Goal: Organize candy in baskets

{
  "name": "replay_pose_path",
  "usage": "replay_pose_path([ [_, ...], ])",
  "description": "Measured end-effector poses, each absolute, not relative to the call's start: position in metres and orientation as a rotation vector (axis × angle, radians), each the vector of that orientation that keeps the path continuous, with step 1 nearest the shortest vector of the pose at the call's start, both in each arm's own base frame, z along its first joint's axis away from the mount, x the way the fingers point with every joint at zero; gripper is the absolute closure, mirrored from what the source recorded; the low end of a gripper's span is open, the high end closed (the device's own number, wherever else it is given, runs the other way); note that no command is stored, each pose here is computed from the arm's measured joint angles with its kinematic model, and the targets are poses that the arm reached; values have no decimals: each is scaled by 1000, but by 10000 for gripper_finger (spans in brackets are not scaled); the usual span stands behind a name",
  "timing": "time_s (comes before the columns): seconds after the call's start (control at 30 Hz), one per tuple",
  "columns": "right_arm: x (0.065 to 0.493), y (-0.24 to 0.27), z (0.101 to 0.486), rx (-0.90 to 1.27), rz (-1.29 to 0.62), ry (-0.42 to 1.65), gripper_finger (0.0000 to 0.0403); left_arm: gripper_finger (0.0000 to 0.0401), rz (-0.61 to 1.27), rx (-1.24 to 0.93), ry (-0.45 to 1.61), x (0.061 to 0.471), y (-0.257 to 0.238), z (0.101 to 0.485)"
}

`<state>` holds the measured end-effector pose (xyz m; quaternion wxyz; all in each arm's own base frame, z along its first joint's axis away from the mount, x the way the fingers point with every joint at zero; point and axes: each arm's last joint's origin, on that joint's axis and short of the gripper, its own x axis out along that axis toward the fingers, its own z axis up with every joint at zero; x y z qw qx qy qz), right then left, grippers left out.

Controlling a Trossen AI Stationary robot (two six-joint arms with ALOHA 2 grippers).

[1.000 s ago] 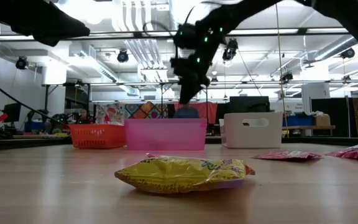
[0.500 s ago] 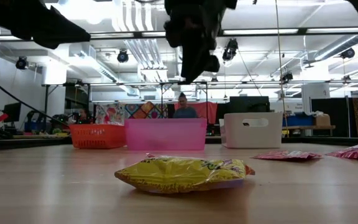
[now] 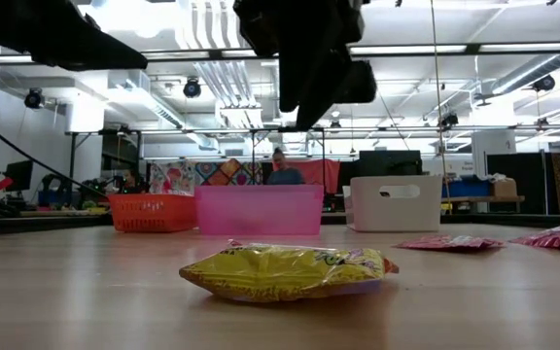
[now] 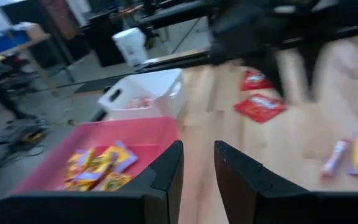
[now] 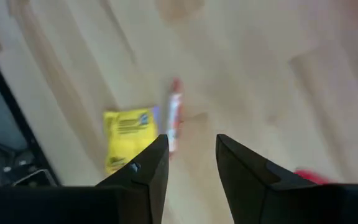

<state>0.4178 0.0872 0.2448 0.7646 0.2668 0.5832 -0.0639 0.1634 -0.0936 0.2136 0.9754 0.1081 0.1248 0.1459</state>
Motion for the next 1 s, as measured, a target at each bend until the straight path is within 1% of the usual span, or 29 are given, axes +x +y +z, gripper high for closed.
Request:
replay_pose_path([
  [0.2,420,112,221,661,-208,1330,267,326,317,232,271,163,-93,218],
  [0.3,424,122,211,684,-220,1325,266,326,320,242,303,162,-93,218],
  [0.57,433,134,175,659,-249,1354,266,326,338,222,358,160,-91,218],
  [0.73,435,141,160,579,-204,1373,266,326,346,216,382,158,-90,214],
  [0.93,435,141,154,447,-220,1350,266,326,356,189,390,157,-89,212],
  [1.0,436,140,151,369,-226,1338,271,326,358,181,388,157,-89,212],
])
